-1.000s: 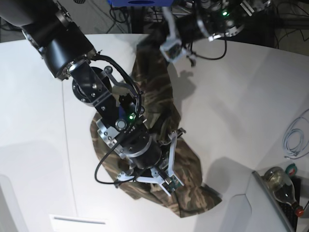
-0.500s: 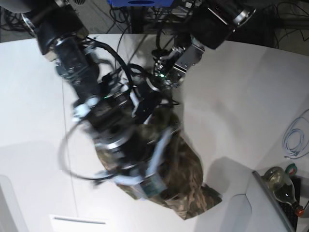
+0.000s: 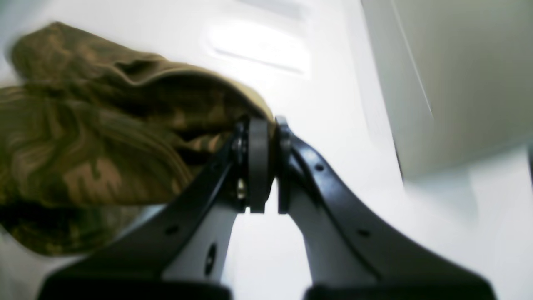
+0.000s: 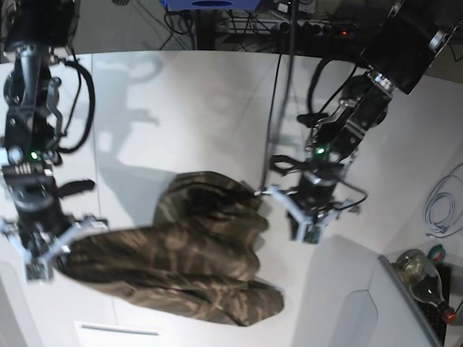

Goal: Layout the t-shirt on the table in an organized manner, then fold the t-shirt properly
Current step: 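Grasp the shirt with both grippers and lift it off the table, then hold the shirt with the right gripper and release the left gripper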

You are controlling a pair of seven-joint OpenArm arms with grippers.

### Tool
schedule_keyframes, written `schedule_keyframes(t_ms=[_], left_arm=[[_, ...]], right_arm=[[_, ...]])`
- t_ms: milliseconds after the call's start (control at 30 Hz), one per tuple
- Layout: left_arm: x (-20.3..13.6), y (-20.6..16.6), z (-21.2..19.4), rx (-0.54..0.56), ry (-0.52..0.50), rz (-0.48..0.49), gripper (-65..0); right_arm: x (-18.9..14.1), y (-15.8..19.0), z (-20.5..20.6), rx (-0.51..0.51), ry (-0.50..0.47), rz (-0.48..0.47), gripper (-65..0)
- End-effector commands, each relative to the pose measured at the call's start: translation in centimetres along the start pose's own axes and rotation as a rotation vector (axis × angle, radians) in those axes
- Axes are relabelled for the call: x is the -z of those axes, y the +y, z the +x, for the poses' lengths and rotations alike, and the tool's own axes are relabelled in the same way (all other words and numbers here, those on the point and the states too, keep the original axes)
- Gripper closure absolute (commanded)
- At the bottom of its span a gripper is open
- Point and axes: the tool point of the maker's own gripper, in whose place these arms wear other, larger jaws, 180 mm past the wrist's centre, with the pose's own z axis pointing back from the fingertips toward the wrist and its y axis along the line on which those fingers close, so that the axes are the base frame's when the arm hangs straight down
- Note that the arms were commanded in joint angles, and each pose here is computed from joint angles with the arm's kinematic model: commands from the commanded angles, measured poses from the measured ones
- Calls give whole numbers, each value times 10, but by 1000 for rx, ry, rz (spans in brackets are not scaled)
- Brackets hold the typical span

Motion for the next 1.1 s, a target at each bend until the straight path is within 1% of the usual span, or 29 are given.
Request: schedule_keyframes(t_ms=[0, 33, 67, 133, 200, 267, 367, 433, 500, 567, 633, 667, 700, 733, 800, 833, 900, 967, 1000, 1067], left_arm=[[-6, -7, 7, -8, 0, -18, 0], [-10, -14, 13, -17, 7, -37, 0], [-19, -23, 10, -29, 29, -62, 0], [-33, -32, 6, -46, 44, -91, 0], [-43, -31, -5, -10, 54, -90, 0], [-53, -31, -22, 36, 73, -83, 0], [-68, -28, -51, 133, 111, -69, 0], [-78, -25, -70, 174, 145, -63, 0], [-86, -9, -85, 172, 180, -29, 0], [-92, 12, -90, 149, 189, 26, 0], [-102, 37, -96, 133, 178, 87, 0], [-105, 47, -97, 131, 170, 99, 0], [-109, 54, -99, 129, 164, 101, 0], [-113, 62, -102, 128, 165, 101, 0], [-121, 73, -108, 117, 172, 100, 0], [-124, 76, -110, 104, 171, 98, 0], [-130, 86, -113, 75, 175, 111, 0], [-134, 90, -116, 50, 181, 112, 0], [-136, 93, -116, 36, 181, 112, 0], [-142, 98, -118, 13, 185, 128, 0]], right_arm=[[-4, -19, 0, 10, -21, -54, -2], [-7, -32, -18, 21, 22, -87, -2], [-10, -46, -35, 30, 55, -123, -2], [-16, -69, -62, 52, 90, -182, -2], [-17, -84, -98, 94, 148, -229, -2], [-14, -91, -136, 123, 233, -253, -2], [-9, -94, -201, 165, 381, -268, -2], [-6, -98, -229, 203, 438, -286, -8], [-4, -98, -246, 225, 486, -291, -24], [-5, -88, -249, 215, 524, -263, -96], [-7, -83, -232, 177, 517, -239, -204], [-11, -82, -220, 150, 495, -235, -243], [-14, -80, -202, 122, 454, -231, -278], [-17, -77, -176, 88, 383, -225, -303], [-20, -53, -132, 32, 268, -159, -311], [-16, -32, -115, -2, 223, -96, -314], [5, 3, -81, -86, 157, 30, -314], [26, 24, -81, -130, 202, 110, -314], [36, 33, -85, -146, 240, 146, -314], [53, 45, -91, -161, 285, 200, -314]])
